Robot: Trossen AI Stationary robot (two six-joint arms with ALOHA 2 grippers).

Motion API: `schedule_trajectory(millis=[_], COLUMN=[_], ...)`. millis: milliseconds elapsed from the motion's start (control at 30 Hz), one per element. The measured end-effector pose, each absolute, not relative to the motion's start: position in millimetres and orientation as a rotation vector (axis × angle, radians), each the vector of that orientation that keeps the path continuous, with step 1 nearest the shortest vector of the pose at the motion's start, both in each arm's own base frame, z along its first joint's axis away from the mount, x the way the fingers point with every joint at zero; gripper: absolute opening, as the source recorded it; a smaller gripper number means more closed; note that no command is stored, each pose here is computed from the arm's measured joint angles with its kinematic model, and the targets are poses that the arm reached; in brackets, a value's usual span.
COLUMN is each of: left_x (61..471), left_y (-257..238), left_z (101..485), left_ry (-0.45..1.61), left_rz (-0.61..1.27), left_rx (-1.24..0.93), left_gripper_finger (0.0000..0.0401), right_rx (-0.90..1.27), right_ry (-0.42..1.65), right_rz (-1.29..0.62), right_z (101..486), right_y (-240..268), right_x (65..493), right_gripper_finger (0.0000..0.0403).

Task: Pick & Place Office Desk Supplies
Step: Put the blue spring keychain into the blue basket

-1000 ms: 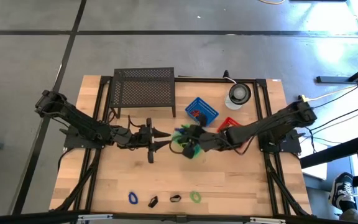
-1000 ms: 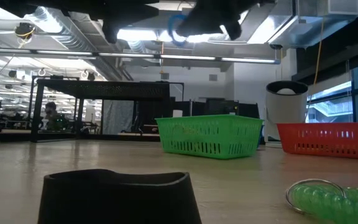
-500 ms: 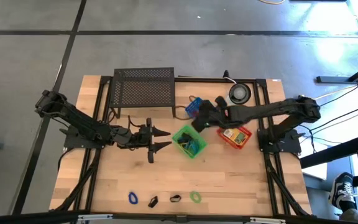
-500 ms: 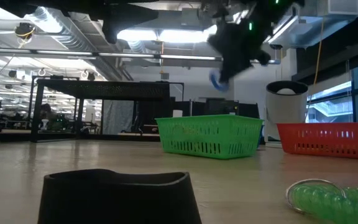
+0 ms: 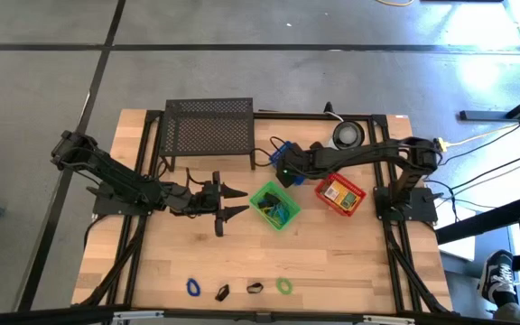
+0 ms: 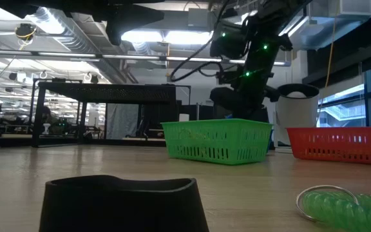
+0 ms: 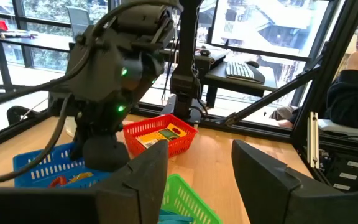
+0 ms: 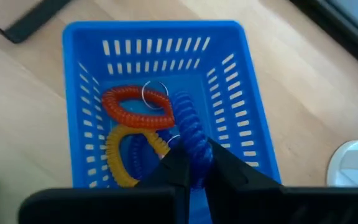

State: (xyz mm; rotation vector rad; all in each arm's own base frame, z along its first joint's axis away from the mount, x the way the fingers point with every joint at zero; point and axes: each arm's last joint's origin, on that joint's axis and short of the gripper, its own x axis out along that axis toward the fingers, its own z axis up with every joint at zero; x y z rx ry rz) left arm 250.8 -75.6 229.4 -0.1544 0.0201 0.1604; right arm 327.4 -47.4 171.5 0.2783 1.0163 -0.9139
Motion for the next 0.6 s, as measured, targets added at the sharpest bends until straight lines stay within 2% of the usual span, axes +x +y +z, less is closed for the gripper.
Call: schedule_trajectory(millis=[233, 600], left_x=[250.8, 250.8], left_y=[-75.6, -75.6], left_z=[229.4, 229.4], left_ry=[0.02, 0.02], left_rz=[0.16, 0.16], left_rx=[-0.154, -0.154], left_gripper_finger=[0.0172, 0.0174], right_rx=[0.301, 0.297], right_ry=[1.039, 1.03], right_rz=[-0.918, -0.91], right_z=[165.0, 174.7], right_y=[-51.2, -51.3], right_x=[328.2, 324.3], right_gripper_finger=[0.0046, 0.0167])
